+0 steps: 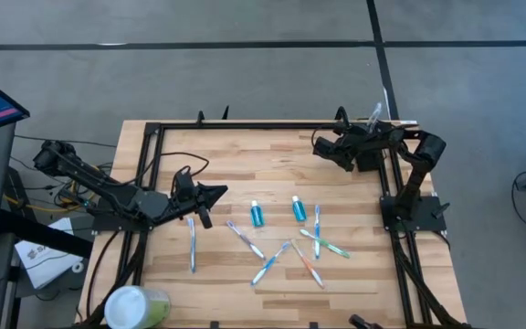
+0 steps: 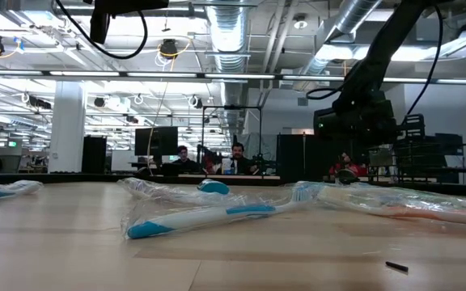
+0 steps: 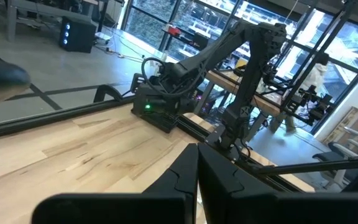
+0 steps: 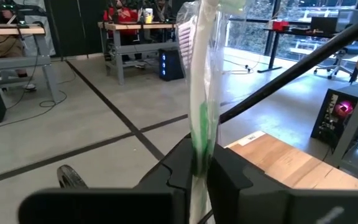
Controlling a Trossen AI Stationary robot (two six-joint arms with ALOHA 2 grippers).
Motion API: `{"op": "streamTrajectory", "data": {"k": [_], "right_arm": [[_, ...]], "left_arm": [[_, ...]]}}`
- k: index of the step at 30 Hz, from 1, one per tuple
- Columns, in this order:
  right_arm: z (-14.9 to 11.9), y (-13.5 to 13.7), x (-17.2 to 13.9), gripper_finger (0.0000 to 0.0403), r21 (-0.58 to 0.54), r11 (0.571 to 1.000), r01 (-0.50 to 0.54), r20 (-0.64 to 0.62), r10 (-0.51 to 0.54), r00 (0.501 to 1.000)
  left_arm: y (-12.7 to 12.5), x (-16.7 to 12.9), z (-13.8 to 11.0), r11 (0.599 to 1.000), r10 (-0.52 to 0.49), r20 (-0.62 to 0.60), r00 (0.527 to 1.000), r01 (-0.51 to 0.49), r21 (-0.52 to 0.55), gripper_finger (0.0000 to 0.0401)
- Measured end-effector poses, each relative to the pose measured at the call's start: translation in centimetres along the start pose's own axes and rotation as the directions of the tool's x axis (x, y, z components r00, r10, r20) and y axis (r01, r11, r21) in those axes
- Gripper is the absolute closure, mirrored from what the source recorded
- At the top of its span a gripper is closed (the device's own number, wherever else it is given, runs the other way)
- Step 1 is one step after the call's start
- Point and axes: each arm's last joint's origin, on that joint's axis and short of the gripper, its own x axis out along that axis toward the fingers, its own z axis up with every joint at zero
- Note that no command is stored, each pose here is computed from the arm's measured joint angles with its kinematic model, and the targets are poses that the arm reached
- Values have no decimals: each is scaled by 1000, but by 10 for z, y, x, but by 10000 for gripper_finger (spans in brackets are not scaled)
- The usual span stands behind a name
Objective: Pick & Place toothbrushing station
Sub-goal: Put the top green toothbrush into the left section of wire organizer
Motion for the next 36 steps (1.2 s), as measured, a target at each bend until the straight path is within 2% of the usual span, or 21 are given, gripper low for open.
{"op": "streamTrajectory", "data": {"k": [6,10,24,36], "right_arm": [[0,1,-4,325,2,1000,-15,3,15,1000],[0,1,-4,310,4,1000,-16,4,16,1000],[0,0,-9,329,-7,999,-36,28,36,999],[0,-5,-27,244,-84,991,-100,16,101,995]], "left_arm": [[0,0,0,1000,-2,-1,1000,2,-1,399],[0,0,0,1000,-2,0,1000,2,-1,399],[0,0,0,1000,-2,2,1000,2,-2,399],[-1,0,1,1000,-4,10,1000,4,-10,399]]}}
